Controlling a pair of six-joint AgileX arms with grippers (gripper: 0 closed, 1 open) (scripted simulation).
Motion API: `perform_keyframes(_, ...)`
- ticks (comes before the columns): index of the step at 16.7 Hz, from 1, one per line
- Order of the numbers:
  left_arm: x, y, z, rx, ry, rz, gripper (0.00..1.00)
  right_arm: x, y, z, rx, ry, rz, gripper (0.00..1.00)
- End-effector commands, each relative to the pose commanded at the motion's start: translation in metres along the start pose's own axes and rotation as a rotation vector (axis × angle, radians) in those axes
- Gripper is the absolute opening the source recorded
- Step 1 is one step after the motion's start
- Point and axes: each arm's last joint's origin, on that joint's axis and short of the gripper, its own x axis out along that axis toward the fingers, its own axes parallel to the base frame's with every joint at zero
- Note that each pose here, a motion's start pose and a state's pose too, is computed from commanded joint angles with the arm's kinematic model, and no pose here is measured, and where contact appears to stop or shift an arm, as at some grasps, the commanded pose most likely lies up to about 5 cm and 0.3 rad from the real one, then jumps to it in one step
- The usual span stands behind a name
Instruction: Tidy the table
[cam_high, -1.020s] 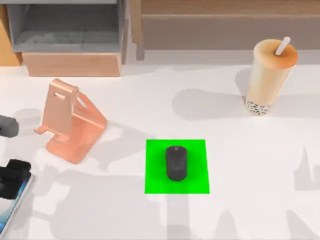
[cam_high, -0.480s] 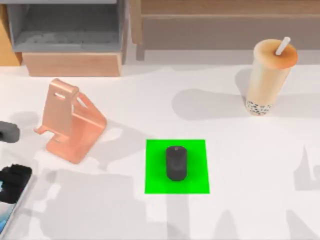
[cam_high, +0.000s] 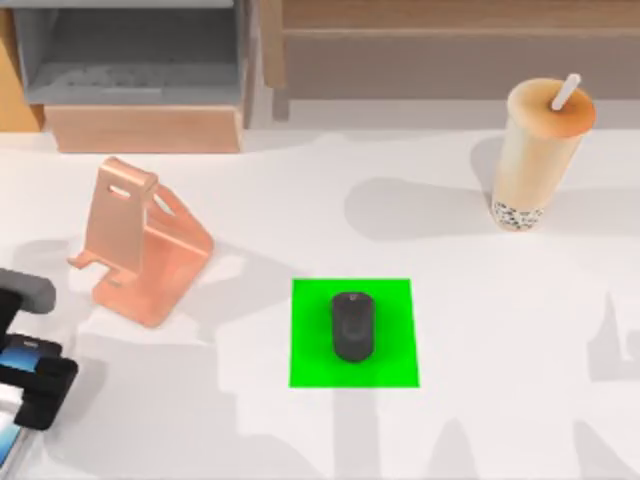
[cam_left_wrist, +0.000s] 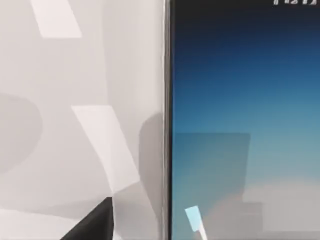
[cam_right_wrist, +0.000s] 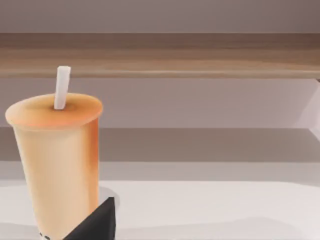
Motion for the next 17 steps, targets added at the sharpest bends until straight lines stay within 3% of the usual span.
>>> perform_keyframes(3, 0.0000, 0.0000, 0.0000, 0.000, 0.000, 0.000, 1.00, 0.0000, 0.0000, 0.0000, 0.000, 0.000, 0.000, 1.00)
perform_keyframes(16, 0.0000, 0.0000, 0.0000, 0.000, 0.000, 0.000, 0.02, 0.0000, 0.0000, 0.0000, 0.000, 0.000, 0.000, 1.00)
perform_keyframes(17, 0.0000, 0.0000, 0.0000, 0.000, 0.000, 0.000, 0.00, 0.0000, 0.0000, 0.0000, 0.000, 0.000, 0.000, 1.00)
